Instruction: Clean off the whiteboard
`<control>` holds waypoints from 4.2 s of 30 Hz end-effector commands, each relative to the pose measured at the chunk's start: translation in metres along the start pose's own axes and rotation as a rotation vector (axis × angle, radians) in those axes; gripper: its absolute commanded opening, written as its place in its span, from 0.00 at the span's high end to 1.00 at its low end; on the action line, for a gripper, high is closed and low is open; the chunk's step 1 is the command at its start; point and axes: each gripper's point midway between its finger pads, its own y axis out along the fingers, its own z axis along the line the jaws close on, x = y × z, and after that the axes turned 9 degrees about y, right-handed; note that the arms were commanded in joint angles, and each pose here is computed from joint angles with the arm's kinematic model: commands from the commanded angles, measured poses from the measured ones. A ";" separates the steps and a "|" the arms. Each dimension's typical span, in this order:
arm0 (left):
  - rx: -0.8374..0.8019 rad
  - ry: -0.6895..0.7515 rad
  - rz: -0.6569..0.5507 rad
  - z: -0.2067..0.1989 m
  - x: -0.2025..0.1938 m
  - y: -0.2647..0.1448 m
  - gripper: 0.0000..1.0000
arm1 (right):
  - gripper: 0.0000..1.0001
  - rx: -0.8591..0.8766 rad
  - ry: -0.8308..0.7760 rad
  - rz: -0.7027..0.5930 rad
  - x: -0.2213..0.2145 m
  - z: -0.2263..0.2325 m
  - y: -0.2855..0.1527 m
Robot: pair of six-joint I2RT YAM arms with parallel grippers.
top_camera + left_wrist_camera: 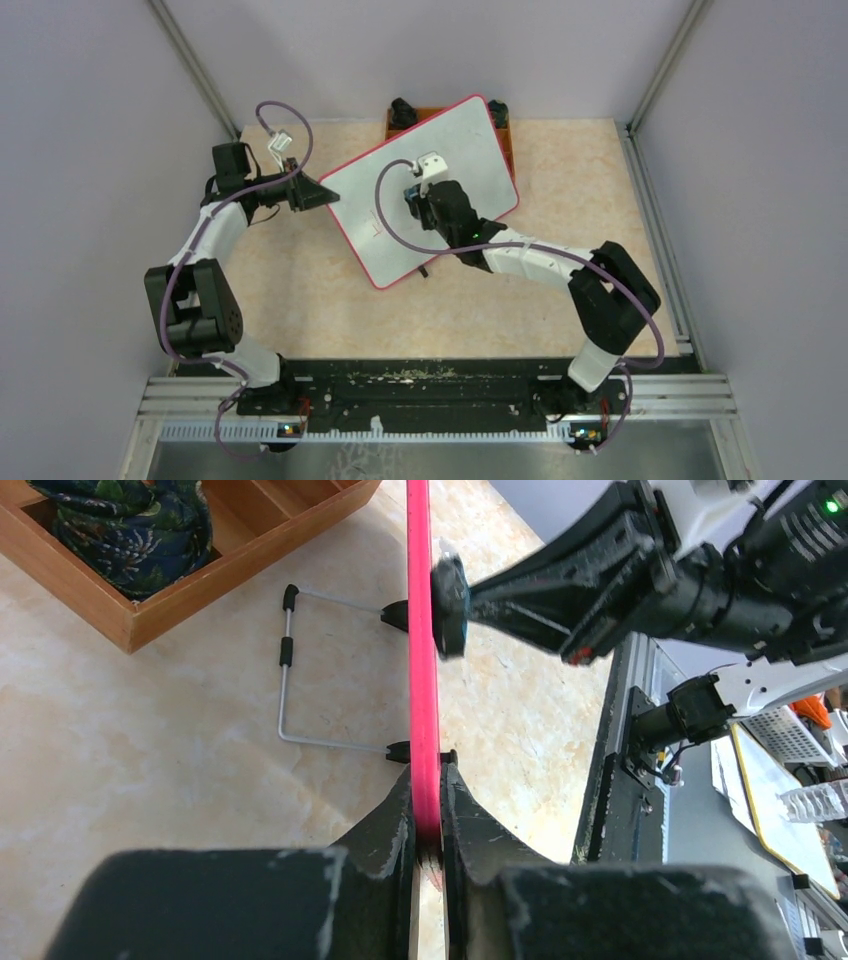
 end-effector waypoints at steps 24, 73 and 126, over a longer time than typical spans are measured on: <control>-0.039 0.108 -0.007 -0.008 0.008 0.004 1.00 | 1.00 0.274 -0.041 -0.036 0.016 0.159 0.004; -0.039 0.120 -0.002 -0.011 0.011 0.005 1.00 | 1.00 0.077 -0.022 -0.032 -0.014 0.084 -0.001; -0.029 0.117 0.007 -0.007 0.007 0.006 1.00 | 1.00 -0.215 0.088 -0.079 0.063 -0.085 -0.046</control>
